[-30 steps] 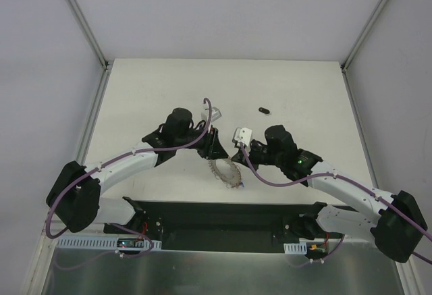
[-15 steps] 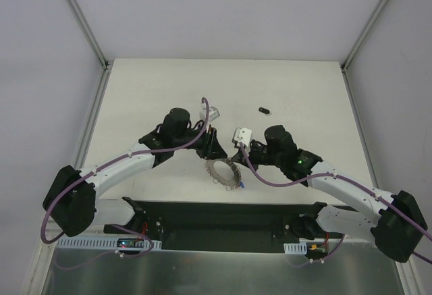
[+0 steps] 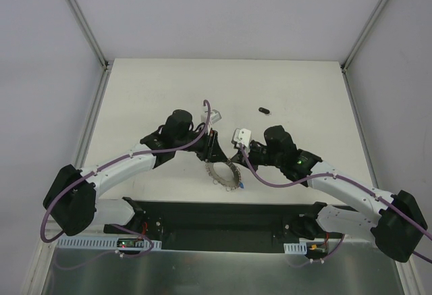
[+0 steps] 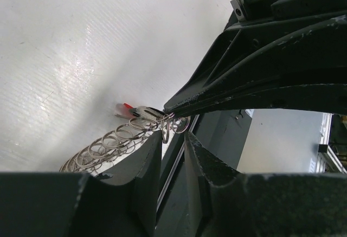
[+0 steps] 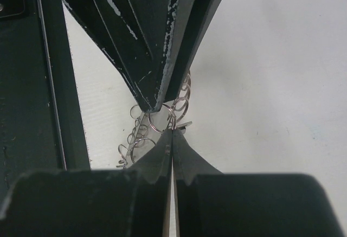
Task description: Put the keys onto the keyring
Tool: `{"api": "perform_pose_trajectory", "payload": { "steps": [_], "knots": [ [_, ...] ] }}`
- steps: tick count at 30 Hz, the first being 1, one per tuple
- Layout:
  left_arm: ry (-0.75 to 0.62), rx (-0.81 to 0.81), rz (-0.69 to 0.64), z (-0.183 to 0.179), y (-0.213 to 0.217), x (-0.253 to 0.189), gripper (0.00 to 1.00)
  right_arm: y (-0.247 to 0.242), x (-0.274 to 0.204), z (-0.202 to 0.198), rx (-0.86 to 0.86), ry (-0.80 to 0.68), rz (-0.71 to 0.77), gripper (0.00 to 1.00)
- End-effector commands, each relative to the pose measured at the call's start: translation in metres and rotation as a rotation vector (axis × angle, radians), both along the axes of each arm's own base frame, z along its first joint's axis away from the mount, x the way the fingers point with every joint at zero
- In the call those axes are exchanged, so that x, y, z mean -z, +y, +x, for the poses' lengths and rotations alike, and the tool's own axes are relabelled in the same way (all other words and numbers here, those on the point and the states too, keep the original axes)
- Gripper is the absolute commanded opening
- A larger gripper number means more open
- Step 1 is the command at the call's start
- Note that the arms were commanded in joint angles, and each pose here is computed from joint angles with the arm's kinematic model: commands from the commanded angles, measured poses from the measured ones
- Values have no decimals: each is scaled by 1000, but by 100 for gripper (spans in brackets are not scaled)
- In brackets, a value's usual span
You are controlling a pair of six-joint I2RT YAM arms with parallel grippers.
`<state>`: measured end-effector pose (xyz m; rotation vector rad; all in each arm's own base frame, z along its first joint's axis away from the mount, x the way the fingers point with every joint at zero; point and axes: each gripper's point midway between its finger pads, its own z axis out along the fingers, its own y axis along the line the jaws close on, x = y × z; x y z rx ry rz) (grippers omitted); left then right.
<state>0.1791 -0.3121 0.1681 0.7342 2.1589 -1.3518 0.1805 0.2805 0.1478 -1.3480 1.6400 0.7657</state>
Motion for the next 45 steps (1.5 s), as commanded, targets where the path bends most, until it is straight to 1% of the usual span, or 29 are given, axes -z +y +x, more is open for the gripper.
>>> {"api": "perform_pose_trajectory", "payload": {
  "steps": [1, 6, 26, 31, 34, 36, 45],
  "knots": [
    [1, -28, 0, 6, -5, -7, 23, 9, -30, 4, -21, -66, 55, 1],
    [-12, -67, 26, 12, -1, -4, 24, 9, -30, 4, -20, -68, 55, 1],
    [24, 17, 17, 1, -17, -4, 21, 9, -30, 4, -23, -72, 53, 1],
    [25, 21, 22, 0, -17, -2, 16, 9, -30, 3, -20, -73, 52, 1],
    [18, 19, 29, 1, -16, -3, 8, 8, -32, 4, -17, -80, 54, 1],
    [6, 17, 39, 2, -14, -2, 0, 8, -30, 4, -13, -78, 48, 1],
    [-71, -80, 44, 16, 4, -13, 0, 5, -28, 4, -10, -83, 33, 1]
  ]
}}
